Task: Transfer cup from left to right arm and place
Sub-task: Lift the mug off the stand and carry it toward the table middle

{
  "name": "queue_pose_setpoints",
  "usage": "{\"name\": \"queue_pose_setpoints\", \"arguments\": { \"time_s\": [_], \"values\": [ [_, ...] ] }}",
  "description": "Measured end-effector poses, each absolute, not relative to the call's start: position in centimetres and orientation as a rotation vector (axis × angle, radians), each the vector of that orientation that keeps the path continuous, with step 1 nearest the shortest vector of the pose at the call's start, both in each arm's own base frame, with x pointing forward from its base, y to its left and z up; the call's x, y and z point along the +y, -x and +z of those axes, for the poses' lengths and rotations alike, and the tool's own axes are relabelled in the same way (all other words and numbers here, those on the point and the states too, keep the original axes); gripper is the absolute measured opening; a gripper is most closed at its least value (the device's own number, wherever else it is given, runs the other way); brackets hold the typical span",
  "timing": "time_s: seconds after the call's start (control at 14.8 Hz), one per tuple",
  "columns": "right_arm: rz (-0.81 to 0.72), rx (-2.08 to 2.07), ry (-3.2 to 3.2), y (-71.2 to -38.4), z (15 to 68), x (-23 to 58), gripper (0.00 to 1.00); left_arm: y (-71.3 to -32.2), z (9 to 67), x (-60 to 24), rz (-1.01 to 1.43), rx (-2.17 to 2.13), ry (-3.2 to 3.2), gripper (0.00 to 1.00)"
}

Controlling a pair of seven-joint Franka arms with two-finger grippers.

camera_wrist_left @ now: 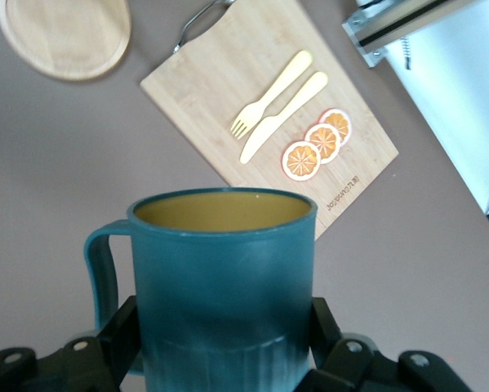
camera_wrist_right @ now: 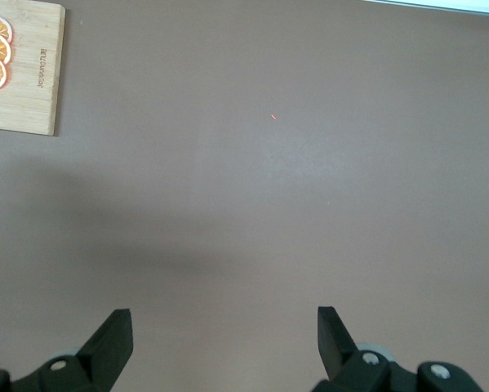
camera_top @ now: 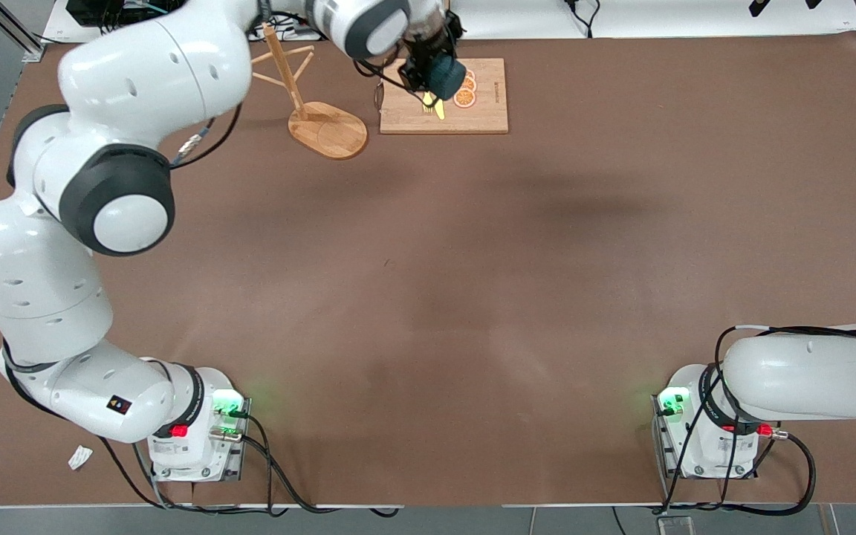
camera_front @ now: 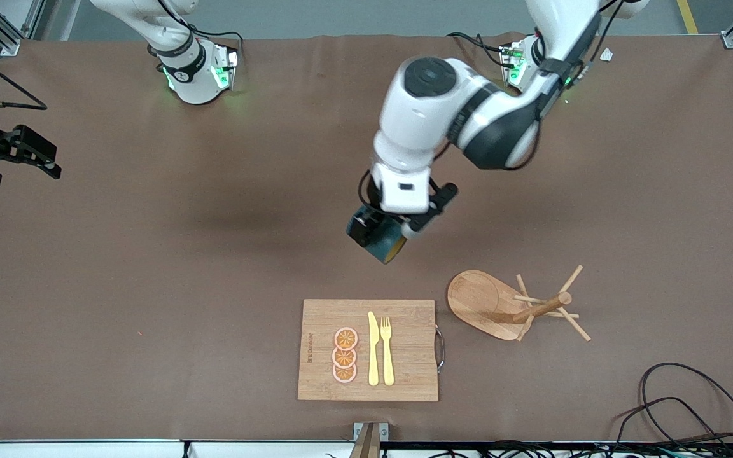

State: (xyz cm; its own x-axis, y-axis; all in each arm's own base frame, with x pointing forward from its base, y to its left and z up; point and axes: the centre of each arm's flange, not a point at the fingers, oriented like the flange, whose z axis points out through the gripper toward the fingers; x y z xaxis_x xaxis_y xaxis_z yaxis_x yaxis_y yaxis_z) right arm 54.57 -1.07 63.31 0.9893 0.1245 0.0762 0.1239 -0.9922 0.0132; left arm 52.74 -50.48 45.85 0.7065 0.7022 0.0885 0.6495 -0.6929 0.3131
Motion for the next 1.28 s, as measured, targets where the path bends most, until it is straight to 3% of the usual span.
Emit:
{"name": "queue_pose_setpoints", "arguments": {
  "time_s": [0.54, 1.28],
  "values": [
    [0.121, 0.195, -3.125, -54.6, 63.3, -1.1, 1.00, -41.0, 36.0, -61.8, 0.884, 0.646, -2.800, 0.85],
    [0.133, 0.196, -3.123, -54.6, 63.7, -1.1, 1.00, -31.0, 20.3, -66.4, 1.581, 0.322, -2.615, 0.85]
  ]
}}
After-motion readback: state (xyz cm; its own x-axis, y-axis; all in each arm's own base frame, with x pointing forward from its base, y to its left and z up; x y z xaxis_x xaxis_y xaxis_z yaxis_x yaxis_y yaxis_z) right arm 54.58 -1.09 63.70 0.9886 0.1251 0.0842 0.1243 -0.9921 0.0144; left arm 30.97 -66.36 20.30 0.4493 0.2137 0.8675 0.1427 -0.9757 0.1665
